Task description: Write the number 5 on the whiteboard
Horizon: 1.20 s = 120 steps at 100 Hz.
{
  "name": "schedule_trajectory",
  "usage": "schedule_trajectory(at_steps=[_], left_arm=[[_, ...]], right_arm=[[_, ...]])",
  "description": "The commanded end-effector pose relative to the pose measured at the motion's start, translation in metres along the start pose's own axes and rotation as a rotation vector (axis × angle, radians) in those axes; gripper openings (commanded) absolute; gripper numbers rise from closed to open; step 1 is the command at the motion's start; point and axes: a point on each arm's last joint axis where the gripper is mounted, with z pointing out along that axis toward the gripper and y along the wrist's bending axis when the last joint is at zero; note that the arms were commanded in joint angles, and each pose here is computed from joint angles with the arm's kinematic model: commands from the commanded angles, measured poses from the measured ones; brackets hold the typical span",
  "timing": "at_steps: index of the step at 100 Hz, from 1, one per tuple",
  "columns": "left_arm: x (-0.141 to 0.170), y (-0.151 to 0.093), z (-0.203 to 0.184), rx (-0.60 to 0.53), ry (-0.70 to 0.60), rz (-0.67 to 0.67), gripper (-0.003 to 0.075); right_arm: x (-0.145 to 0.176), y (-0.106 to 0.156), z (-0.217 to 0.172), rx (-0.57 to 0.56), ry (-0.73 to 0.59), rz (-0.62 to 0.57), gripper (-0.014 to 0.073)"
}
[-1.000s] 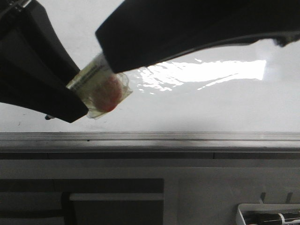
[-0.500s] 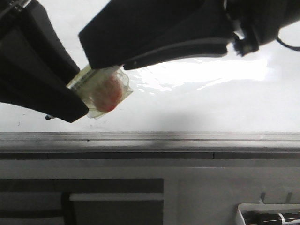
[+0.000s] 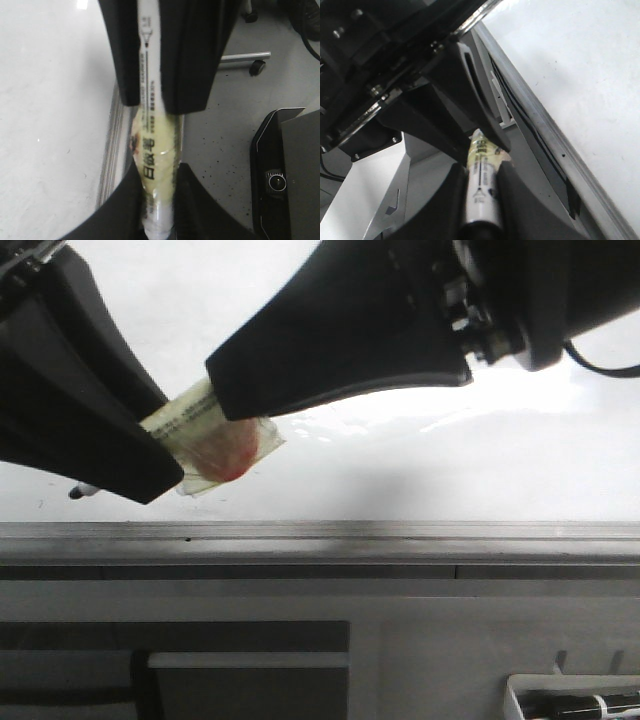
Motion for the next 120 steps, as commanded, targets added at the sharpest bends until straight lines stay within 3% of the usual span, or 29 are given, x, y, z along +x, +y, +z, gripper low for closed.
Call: schedule_trajectory(at_steps=[1,11,21,27,36,52,66,80,98,120], left_arm=[[-0.018,0.005,-0.011,-0.056,-0.118,-0.031,-0.0020],[-0.019,0.005,-0.012,-0.055,-0.132,-0.057,0.0042],[-0.020,0.004,-0.017,-0.063,-0.145,-0.129,0.0232],[-0.021,0.002,-0.023,-0.062,-0.152,-0.194,0.0391],[-0.021,-0.003,-0.038,-0.089,-0.172,-0.235,0.0484],[-0.020,-0.012,-0.074,-0.207,-0.267,-0.315,0.0372],[-0.005,-0.029,-0.107,-0.380,-0.492,-0.458,0.0279],[0.020,-0.049,-0.123,-0.486,-0.699,-0.582,0.0196],[0.047,-0.070,-0.124,-0.519,-0.798,-0.620,0.0115],[0.056,-0.075,-0.116,-0.495,-0.801,-0.667,0.0057]], right_arm=[[-0.015,0.013,-0.004,-0.124,-0.064,0.007,-0.0058],[-0.015,0.014,-0.005,-0.124,-0.060,-0.004,-0.0058],[-0.014,0.015,-0.007,-0.110,-0.039,-0.044,-0.0057],[-0.013,0.016,-0.011,-0.092,-0.025,-0.071,-0.0057],[-0.015,0.015,-0.019,-0.026,-0.012,-0.098,-0.0057],[-0.023,0.016,-0.046,0.159,-0.043,-0.174,-0.0057],[-0.032,0.024,-0.073,0.280,-0.131,-0.191,-0.0044],[-0.030,0.029,-0.089,0.334,-0.126,-0.206,-0.0038],[-0.024,0.020,-0.096,0.467,-0.028,-0.295,-0.0038],[-0.037,0.013,-0.099,0.564,-0.158,-0.312,-0.0041]])
